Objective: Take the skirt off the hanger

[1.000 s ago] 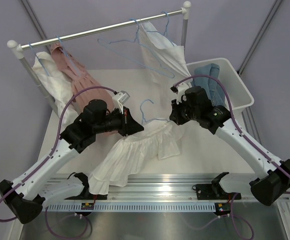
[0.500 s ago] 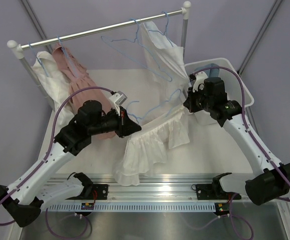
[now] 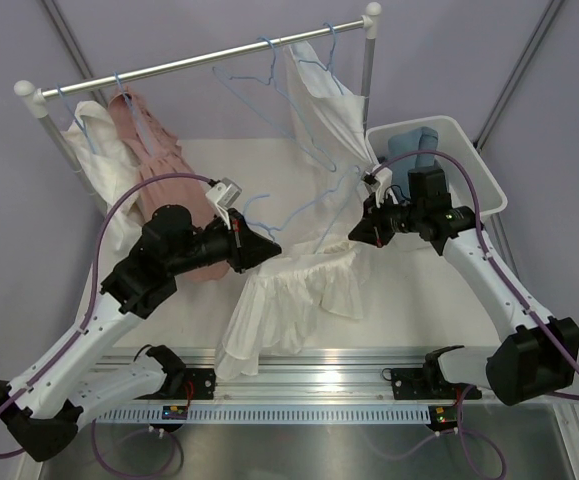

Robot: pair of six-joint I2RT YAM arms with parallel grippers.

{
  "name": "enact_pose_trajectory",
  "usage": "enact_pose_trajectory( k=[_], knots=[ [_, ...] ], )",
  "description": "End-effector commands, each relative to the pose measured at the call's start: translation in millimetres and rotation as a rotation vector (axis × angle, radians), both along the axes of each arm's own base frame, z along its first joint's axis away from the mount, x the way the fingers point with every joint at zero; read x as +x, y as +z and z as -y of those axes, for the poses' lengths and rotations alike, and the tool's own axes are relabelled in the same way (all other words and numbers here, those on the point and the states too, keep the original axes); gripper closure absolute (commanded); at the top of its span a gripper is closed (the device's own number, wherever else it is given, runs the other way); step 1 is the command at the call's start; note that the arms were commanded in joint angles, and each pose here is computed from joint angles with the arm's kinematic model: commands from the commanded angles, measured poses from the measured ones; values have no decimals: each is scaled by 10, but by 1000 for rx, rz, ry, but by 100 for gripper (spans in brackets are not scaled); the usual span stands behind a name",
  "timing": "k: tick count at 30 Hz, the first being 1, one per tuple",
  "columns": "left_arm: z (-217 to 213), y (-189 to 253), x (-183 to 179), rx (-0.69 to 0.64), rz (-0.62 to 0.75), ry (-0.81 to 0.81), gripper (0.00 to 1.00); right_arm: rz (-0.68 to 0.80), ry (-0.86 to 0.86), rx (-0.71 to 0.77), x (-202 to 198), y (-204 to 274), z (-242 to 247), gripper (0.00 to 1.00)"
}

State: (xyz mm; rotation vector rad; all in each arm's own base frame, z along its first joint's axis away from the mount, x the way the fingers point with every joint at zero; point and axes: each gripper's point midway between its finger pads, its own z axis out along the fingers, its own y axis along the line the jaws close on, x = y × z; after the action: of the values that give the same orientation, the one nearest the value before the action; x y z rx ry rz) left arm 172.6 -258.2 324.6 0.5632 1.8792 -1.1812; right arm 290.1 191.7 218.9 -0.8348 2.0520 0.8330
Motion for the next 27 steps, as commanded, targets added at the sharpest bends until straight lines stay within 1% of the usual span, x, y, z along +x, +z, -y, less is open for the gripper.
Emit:
enact_pose_trajectory(
  k=[1,4,6,7,11,15,16,18,20,23,25,26,27],
  knots=[
    [34,510,205,-216,88,111,100,68,219,99,-320,182,-148,96],
    [41,737,336,-340,125,172,100,89,222,100,-354,230,-133,95],
    [49,890,378,-402,156,183,100,104,218,95,-355,247,-126,95],
    [59,915,425,-421,148,200,100,114,213,97,-365,268,-116,94],
    [29,1141,443,-487,210,234,100,163,227,111,-428,355,-115,94],
    [-51,1472,428,-556,304,271,100,175,315,161,-619,447,-185,93],
    [-66,1533,436,-569,323,282,100,183,349,159,-688,460,-248,94],
    [-30,1657,416,-595,349,267,100,183,357,140,-719,441,-285,93],
    [-4,1779,375,-602,372,244,100,194,306,111,-628,461,-254,93],
    [-3,1786,354,-567,374,240,100,227,201,39,-398,451,-110,96],
    [-94,1738,345,-510,356,275,100,240,148,22,-288,454,-23,97],
    [-118,1589,356,-448,317,294,100,246,101,-5,-200,431,62,97],
    [-171,1563,351,-428,310,313,100,248,82,-16,-163,414,100,97]
  ],
)
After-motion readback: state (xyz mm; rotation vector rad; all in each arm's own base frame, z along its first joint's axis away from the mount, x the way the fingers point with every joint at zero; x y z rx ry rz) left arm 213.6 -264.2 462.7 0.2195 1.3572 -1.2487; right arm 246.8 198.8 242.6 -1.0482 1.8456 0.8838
